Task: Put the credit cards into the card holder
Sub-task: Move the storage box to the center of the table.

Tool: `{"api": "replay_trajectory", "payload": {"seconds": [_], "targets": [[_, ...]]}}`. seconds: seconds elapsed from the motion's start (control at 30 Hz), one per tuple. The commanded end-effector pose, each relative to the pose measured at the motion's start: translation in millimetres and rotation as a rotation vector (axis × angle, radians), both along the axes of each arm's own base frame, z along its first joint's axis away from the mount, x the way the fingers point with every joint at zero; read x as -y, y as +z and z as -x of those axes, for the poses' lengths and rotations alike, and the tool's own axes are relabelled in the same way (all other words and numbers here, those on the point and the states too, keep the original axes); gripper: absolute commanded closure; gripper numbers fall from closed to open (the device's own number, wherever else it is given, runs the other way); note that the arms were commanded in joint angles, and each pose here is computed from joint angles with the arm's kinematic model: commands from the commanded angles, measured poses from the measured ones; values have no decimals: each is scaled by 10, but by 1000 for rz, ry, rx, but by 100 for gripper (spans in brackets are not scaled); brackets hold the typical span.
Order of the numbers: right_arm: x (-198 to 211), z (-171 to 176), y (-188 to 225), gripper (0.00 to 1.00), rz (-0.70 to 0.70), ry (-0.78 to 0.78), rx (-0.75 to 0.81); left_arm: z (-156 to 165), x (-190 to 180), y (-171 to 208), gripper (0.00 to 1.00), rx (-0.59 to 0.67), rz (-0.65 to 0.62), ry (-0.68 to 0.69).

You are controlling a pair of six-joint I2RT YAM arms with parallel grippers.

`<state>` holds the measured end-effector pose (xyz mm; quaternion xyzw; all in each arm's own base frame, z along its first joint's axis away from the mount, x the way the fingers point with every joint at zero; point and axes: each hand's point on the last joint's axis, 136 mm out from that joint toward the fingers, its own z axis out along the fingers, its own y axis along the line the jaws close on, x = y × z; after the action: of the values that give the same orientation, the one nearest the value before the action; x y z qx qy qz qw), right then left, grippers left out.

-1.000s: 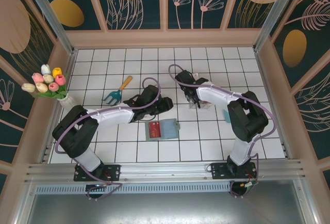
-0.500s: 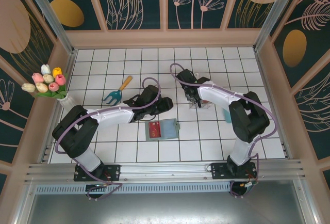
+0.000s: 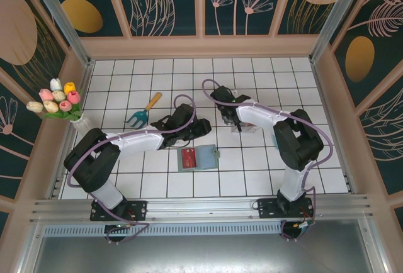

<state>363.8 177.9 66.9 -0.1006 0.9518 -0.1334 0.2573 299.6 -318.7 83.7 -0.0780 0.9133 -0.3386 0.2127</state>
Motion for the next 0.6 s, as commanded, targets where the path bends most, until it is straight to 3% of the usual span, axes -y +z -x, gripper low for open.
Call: {"api": "replay_trajectory", "payload": {"seconds": [0.0,0.2,0.43,0.57], "targets": [[-219,255,-66,79,-27,64,-72,-19,-61,-15,49,5,-31,18],[-378,343,-71,82,-82,67,-89,-3,-116,-9,49,9,-35,38],[-723,411,88,86,-275,126,-126,-9,-204,20,49,21,-49,73],[-661,353,236,83,-260,115,-72,-6,-249,26,48,28,-53,90]]}}
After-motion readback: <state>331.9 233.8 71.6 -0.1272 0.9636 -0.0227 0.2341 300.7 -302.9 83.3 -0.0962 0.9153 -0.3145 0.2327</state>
